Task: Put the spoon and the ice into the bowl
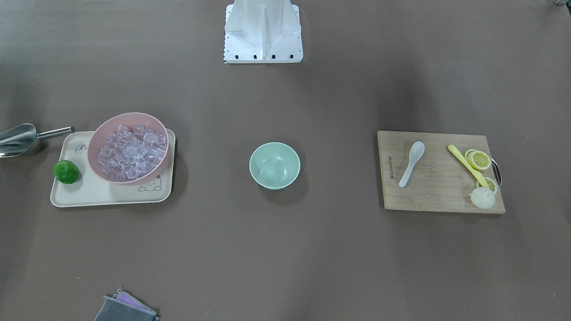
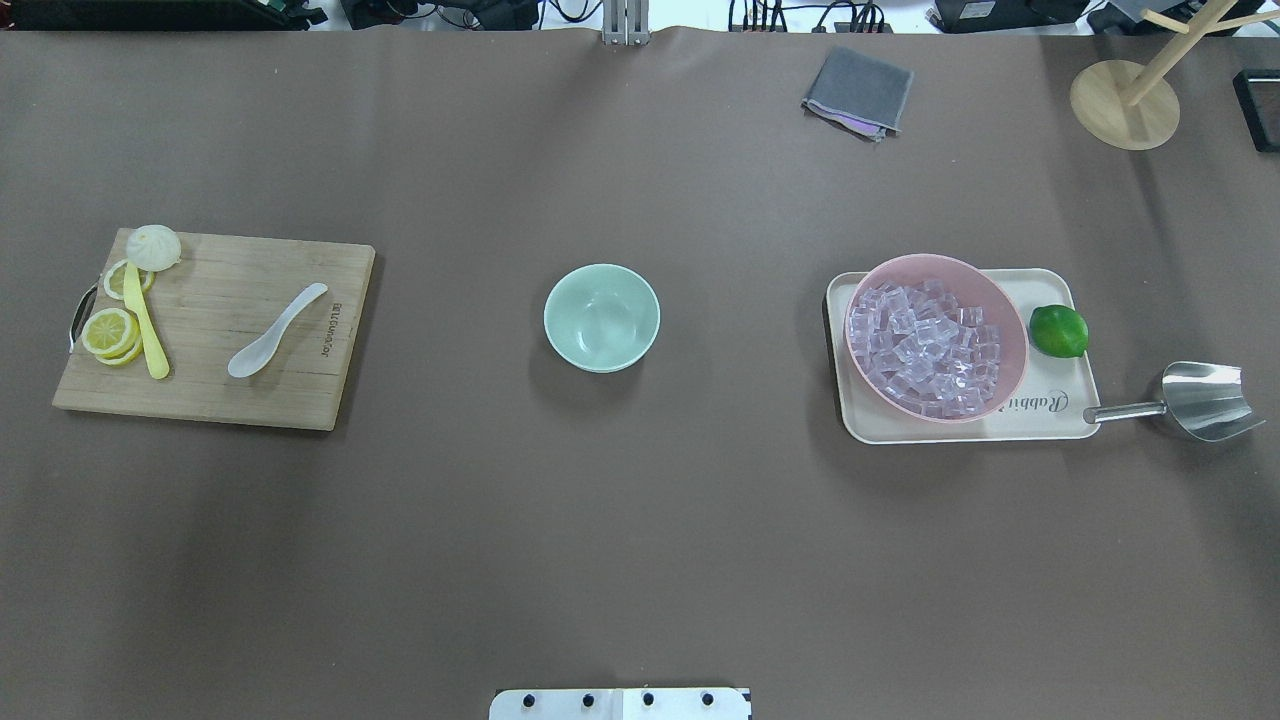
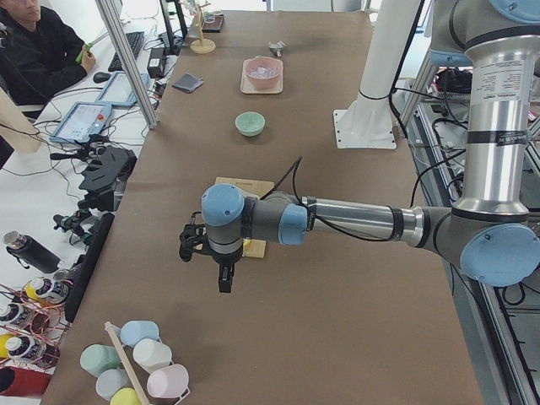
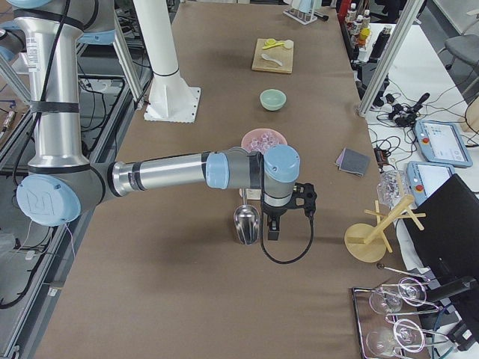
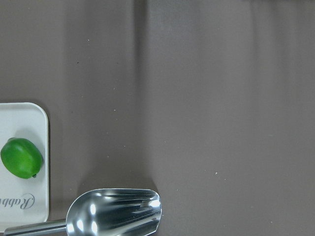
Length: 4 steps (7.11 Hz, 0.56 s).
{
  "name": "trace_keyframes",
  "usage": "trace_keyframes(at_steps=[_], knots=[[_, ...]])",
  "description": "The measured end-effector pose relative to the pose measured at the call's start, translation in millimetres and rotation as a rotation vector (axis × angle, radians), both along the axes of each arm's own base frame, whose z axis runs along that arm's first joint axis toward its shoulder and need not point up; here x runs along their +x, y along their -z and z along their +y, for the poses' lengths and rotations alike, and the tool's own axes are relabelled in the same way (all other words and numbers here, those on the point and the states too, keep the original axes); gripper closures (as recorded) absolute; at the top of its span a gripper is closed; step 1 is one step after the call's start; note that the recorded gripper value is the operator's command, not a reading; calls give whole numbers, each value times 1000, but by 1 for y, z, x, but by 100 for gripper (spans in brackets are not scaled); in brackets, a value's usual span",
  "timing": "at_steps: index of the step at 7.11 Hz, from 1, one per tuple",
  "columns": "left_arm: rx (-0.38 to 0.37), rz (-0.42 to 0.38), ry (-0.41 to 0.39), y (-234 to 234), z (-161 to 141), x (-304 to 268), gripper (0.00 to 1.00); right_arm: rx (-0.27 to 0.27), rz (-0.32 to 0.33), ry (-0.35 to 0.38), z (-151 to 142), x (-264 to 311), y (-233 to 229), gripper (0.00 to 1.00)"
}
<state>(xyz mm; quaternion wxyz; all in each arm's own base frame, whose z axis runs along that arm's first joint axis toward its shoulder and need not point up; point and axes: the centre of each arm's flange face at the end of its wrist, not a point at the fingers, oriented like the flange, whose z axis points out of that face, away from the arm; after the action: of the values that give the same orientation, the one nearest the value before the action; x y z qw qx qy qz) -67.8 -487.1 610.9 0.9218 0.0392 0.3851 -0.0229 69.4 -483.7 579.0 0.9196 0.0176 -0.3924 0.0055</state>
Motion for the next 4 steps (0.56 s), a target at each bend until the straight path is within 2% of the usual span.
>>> trace_keyframes(at_steps=[4], knots=[[-5,0,1,-2,3,0,2,4,-12,1,1,-1,3,0]])
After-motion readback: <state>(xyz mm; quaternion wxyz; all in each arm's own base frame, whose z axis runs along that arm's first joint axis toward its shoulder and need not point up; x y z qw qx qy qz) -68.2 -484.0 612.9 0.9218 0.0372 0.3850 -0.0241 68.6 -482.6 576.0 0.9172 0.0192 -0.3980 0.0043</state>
